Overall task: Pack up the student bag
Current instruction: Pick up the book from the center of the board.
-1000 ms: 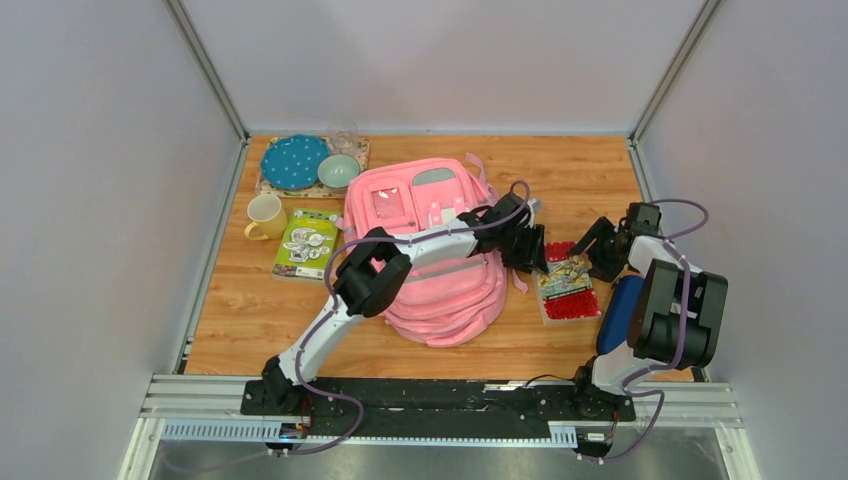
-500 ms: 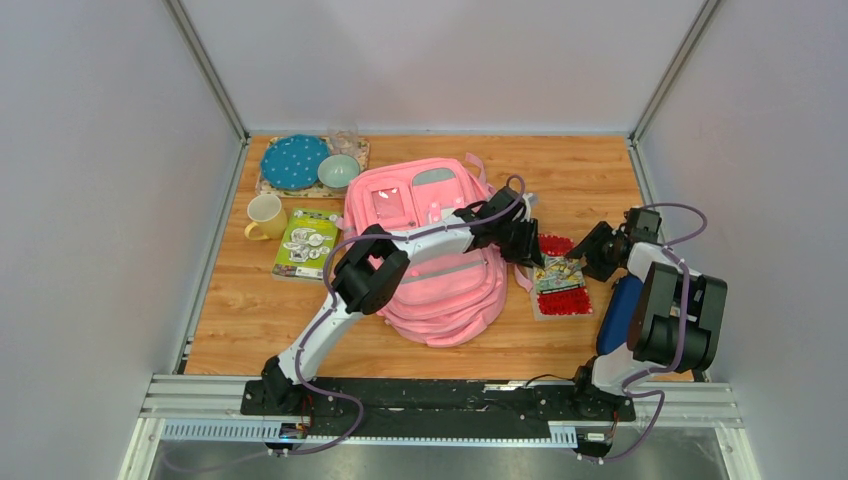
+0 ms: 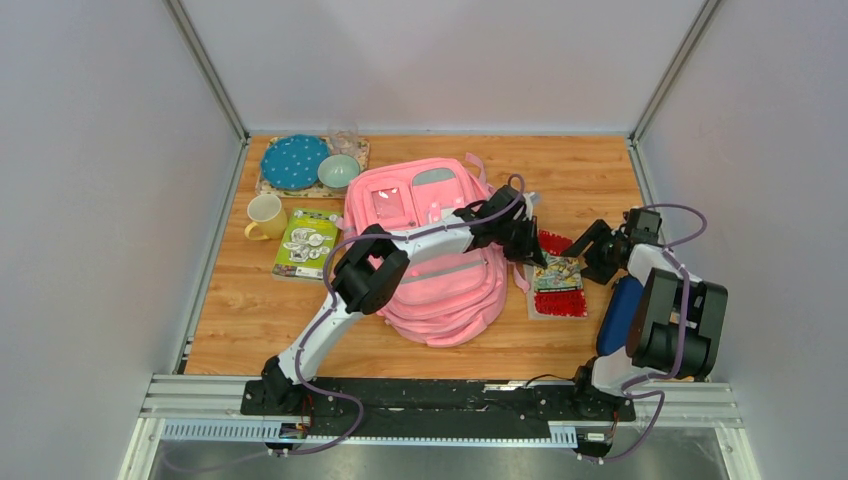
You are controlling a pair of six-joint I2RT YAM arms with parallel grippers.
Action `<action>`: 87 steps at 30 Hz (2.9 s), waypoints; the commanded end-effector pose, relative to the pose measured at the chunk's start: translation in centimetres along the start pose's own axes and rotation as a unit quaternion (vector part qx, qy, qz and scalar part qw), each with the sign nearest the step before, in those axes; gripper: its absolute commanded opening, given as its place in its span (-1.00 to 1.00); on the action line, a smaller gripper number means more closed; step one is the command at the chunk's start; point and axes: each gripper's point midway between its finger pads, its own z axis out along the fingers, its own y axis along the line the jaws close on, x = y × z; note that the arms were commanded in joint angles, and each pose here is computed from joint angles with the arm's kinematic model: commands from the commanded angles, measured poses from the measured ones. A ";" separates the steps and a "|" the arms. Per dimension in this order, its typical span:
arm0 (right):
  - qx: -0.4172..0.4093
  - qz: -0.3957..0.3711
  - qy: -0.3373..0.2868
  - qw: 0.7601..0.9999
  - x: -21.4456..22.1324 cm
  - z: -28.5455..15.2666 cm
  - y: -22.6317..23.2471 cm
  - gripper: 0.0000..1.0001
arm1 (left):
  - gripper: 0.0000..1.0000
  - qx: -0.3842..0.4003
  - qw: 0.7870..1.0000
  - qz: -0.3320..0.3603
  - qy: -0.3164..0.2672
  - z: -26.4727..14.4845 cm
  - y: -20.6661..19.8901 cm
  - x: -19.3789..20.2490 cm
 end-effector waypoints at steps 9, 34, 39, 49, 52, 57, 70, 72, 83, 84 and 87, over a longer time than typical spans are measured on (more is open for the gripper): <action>-0.038 0.007 -0.103 0.994 -2.5 -10.9 4.9 0.72 | -1.00 0.135 0.970 0.182 -0.085 -9.1 -14.4 -3.7; -0.401 -0.195 -0.135 0.885 6.1 -27.0 18.0 0.85 | -1.00 0.141 0.917 0.274 -0.252 -31.8 -17.2 -0.3; -0.430 -0.237 -0.112 0.864 7.9 -27.7 19.0 0.87 | -1.00 0.138 0.919 0.263 -0.260 -32.8 -15.6 0.1; -0.356 -0.295 -0.057 0.885 10.7 -22.2 19.0 0.80 | -1.00 0.181 0.916 0.272 -0.233 -32.8 -16.4 2.0; -0.360 -0.296 -0.056 0.883 10.8 -21.3 19.3 0.80 | -1.00 0.192 0.912 0.281 -0.228 -33.2 -16.6 2.7; -0.422 -0.307 -0.030 0.853 12.4 -22.2 20.6 0.81 | -1.00 0.225 0.904 0.295 -0.212 -33.7 -16.9 4.0; -0.474 -0.317 0.009 0.821 14.4 -23.6 21.5 -0.25 | -1.00 0.261 0.902 0.292 -0.185 -32.7 -16.8 4.8; -0.475 -0.318 0.007 0.820 14.3 -23.8 21.6 -0.59 | -0.99 0.215 0.909 0.289 -0.208 -32.3 -15.5 3.7; -0.511 -0.291 0.021 0.809 15.2 -25.2 22.0 -1.00 | 0.56 0.008 0.938 0.200 -0.282 -32.5 -6.4 1.9; -0.515 -0.290 0.025 0.806 15.4 -25.4 22.0 -1.00 | 0.57 0.010 0.940 0.198 -0.278 -32.2 -6.3 2.0; -0.530 -0.288 0.033 0.797 16.2 -26.1 21.9 -1.00 | 0.57 0.028 0.941 0.198 -0.275 -31.7 -6.7 1.9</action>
